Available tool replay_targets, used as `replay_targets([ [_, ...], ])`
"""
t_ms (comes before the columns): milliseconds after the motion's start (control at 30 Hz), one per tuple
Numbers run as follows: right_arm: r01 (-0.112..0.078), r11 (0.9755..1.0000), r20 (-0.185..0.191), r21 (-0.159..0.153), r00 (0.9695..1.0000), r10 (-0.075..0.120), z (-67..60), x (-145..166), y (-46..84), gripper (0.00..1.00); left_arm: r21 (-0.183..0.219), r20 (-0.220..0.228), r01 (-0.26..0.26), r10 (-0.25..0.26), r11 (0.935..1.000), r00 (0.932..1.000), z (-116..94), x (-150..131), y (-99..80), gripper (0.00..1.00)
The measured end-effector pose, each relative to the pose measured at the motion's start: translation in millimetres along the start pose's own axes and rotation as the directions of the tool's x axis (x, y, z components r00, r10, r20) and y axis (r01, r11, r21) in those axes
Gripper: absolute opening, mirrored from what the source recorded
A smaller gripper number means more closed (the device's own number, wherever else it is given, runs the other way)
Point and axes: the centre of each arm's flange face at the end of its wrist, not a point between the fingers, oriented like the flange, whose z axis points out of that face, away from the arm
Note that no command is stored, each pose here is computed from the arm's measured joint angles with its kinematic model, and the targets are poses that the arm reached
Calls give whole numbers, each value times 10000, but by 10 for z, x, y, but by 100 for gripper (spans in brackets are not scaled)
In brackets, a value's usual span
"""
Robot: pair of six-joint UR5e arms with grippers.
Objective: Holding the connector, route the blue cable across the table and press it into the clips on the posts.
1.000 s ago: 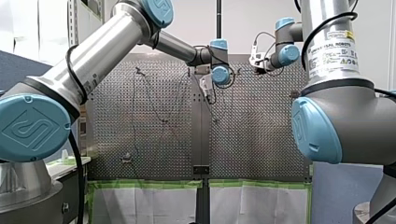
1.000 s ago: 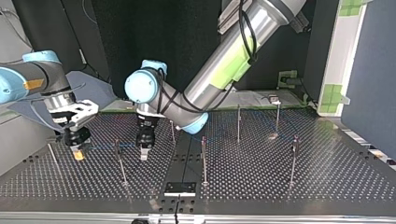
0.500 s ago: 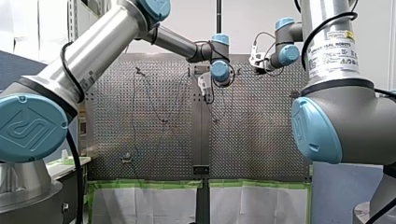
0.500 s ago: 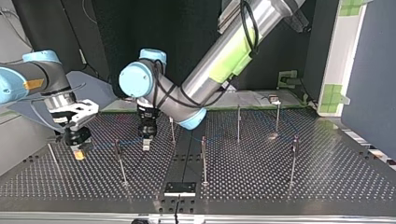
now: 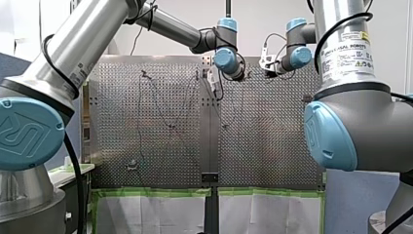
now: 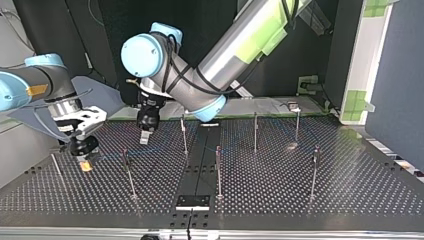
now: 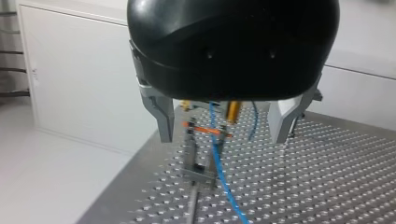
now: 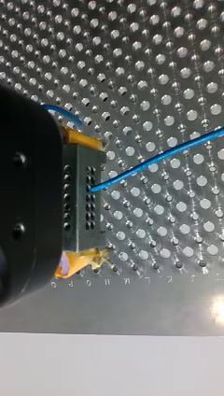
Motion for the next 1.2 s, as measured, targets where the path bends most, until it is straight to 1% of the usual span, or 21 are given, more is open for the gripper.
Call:
replay_targets([
  [133,2,10000,19,23,10000,-2,0,-6,-16,0,-193,332,51,-44,9998,9994,-84,-106,40,100],
  [233,8,10000,25,46,10000,-8,2,-9,-31,0,-431,622,41,-14,9991,9981,-124,-196,109,100],
  [333,16,10000,35,77,10000,-16,4,-14,-51,0,-661,941,124,-61,9977,9955,-189,-289,165,100],
  [433,18,9999,55,111,10000,-18,5,-22,-73,0,-845,1293,361,-250,9958,9913,-285,-381,195,100],
  [533,38,9999,65,130,10000,-39,6,-27,-86,0,-1024,1697,798,-616,9915,9836,-385,-481,242,100],
  [567,49,9999,70,133,10000,-50,6,-30,-90,0,-1061,1843,983,-776,9895,9798,-427,-516,255,100],
  [633,61,9999,76,141,10000,-62,6,-33,-97,0,-1024,2034,1250,-1022,9869,9737,-492,-561,259,100],
  [733,79,9999,76,139,9999,-80,7,-35,-104,0,-867,2306,1637,-1400,9827,9629,-603,-625,253,100],
  [767,83,9999,77,135,9999,-84,7,-35,-105,0,-852,2362,1763,-1520,9806,9598,-628,-608,261,100],
  [833,85,9999,75,126,9999,-86,7,-36,-106,0,-919,2376,1916,-1653,9772,9572,-631,-509,291,100],
  [867,87,9999,74,118,9999,-88,7,-35,-105,0,-1002,2360,1984,-1704,9750,9567,-625,-422,319,100],
  [967,84,9999,71,98,9999,-85,7,-34,-96,0,-1180,2355,2071,-1753,9712,9559,-626,-239,385,100],
  [1200,82,9999,77,67,9999,-82,4,-33,-90,0,-1671,2500,2104,-1651,9632,9541,-682,24,532,100],
])
